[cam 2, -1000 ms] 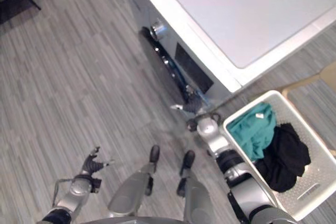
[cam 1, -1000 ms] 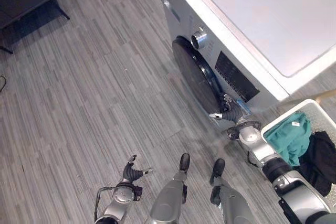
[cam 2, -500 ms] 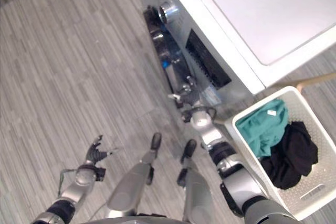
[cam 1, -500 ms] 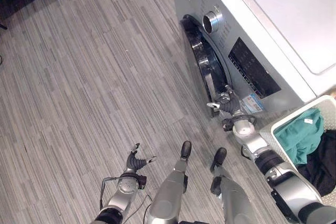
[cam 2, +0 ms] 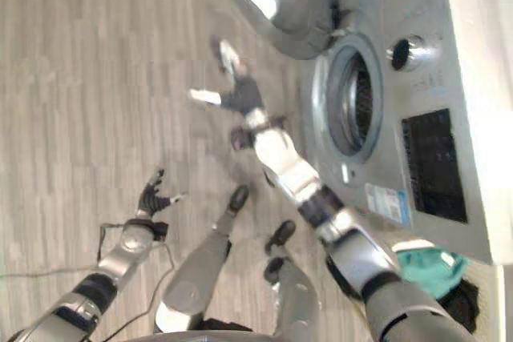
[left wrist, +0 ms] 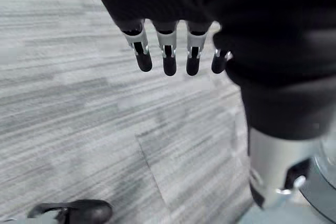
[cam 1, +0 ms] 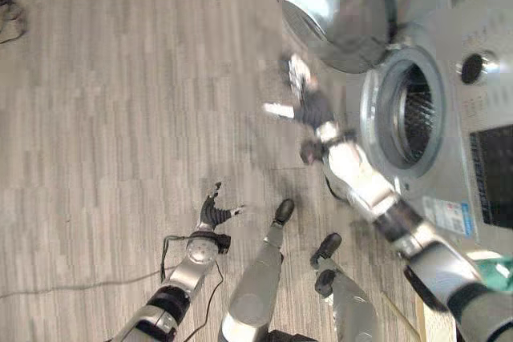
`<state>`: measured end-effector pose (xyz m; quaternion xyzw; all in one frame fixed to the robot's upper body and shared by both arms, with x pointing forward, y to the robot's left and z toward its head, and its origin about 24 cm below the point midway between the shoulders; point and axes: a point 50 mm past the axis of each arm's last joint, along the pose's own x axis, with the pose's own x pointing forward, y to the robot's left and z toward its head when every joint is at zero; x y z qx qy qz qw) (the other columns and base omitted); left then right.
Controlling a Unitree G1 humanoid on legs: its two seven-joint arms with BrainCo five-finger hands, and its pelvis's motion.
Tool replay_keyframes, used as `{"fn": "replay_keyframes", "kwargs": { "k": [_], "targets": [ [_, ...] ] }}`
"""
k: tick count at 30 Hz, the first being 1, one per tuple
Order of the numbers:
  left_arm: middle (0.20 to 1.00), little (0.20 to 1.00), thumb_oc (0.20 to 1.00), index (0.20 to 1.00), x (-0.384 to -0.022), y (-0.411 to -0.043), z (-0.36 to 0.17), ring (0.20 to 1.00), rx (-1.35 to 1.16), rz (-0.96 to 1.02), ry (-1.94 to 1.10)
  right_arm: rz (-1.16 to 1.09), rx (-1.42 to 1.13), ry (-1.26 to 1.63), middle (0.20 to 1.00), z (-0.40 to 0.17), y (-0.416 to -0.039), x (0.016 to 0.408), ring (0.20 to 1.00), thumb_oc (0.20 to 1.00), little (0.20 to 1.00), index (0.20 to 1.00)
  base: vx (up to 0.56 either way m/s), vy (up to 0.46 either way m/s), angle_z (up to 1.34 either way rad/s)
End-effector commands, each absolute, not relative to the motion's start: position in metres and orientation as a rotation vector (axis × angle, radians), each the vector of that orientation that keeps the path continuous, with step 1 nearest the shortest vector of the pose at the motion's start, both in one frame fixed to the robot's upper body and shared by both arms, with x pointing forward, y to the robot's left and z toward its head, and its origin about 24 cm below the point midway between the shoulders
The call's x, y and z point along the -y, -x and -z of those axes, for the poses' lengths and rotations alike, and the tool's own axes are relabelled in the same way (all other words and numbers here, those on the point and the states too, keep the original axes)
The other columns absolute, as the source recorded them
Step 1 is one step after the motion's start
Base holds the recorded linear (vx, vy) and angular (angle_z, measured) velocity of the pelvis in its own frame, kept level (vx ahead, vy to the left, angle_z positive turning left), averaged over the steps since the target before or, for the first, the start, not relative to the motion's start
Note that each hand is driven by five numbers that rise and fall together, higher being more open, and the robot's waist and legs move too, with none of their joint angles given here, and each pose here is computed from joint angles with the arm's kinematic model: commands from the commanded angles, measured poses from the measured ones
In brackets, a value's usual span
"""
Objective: Grab the laundry basket,head to the washer,open it,put in the laundry and shut it.
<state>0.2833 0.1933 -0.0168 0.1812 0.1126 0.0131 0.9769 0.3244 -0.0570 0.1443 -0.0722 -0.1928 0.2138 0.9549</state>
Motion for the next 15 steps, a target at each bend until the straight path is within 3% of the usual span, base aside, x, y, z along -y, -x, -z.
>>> {"fn": "replay_keyframes", "kwargs": {
  "k": [1, 8, 11, 12, 13, 15],
  "targets": [
    [1.0, 1.0, 1.0, 1.0, -0.184, -0.297, 0.001, 1.0, -0.14, -0.035, -0.395, -0.525, 0.553, 0.279, 1.0, -0.166, -0.313, 0.05, 1.0, 1.0, 1.0, 1.0, -0.05, 0.046, -0.81],
    [1.0, 1.0, 1.0, 1.0, -0.199, -0.355, -0.088, 1.0, 0.128, -0.098, -0.617, -0.455, 0.415, 0.517, 1.0, -0.116, -0.297, 0.113, 1.0, 1.0, 1.0, 1.0, -0.03, 0.042, -0.5],
    [1.0, 1.0, 1.0, 1.0, -0.231, -0.368, -0.113, 1.0, 0.137, -0.204, -0.699, -0.406, 0.36, 0.551, 1.0, -0.103, -0.291, 0.138, 1.0, 1.0, 1.0, 1.0, -0.02, 0.042, -0.51],
    [1.0, 1.0, 1.0, 1.0, -0.258, -0.372, -0.125, 1.0, 0.099, -0.289, -0.74, -0.375, 0.318, 0.555, 1.0, -0.094, -0.289, 0.15, 1.0, 1.0, 1.0, 1.0, -0.02, 0.04, -0.34],
    [1.0, 1.0, 1.0, 1.0, -0.257, -0.372, -0.125, 1.0, 0.1, -0.288, -0.74, -0.374, 0.319, 0.555, 1.0, -0.094, -0.289, 0.15, 1.0, 1.0, 1.0, 1.0, -0.01, 0.031, -0.24],
    [1.0, 1.0, 1.0, 1.0, -0.296, -0.369, -0.137, 1.0, 0.034, -0.404, -0.828, -0.317, 0.308, 0.565, 1.0, -0.094, -0.287, 0.167, 1.0, 1.0, 1.0, 1.0, 0.0, 0.027, -0.31]
  ]
}}
